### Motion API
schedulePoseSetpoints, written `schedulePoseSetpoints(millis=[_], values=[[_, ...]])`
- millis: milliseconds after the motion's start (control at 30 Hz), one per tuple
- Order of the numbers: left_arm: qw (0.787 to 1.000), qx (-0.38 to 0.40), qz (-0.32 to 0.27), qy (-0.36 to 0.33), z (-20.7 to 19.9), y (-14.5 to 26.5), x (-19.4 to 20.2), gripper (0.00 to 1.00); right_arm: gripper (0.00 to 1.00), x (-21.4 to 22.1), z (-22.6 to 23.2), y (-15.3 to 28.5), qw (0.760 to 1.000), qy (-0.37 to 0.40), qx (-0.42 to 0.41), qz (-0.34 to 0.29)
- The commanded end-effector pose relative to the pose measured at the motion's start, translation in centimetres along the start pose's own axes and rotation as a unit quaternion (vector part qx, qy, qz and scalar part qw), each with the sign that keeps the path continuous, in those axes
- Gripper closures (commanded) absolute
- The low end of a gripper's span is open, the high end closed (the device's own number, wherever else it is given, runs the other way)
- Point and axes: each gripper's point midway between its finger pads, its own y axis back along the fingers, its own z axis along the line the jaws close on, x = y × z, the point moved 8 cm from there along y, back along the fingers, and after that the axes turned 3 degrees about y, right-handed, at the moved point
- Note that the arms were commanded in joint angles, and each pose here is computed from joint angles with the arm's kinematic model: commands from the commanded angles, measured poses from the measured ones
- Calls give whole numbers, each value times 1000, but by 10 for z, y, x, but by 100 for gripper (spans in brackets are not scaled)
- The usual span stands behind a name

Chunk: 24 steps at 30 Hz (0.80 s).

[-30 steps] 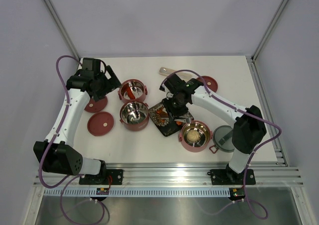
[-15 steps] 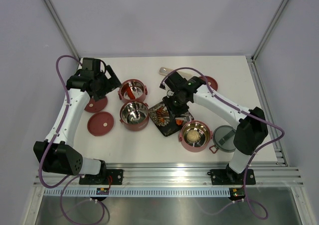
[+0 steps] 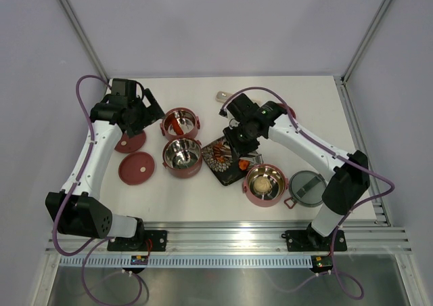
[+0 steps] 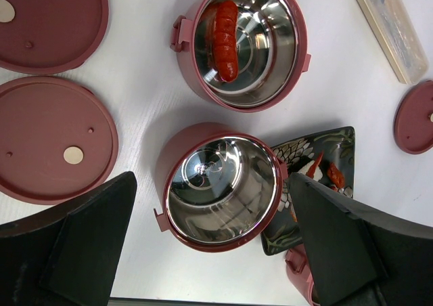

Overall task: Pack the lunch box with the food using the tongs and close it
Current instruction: Pick up the fake food from the plate, then place the fake food in the packing box.

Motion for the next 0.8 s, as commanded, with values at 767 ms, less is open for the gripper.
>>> schedulePoseSetpoints(millis=[767], values=[[998,50,-27,25,-11,12,-8,1,98,-57,88,37,983,111,-107,-97]])
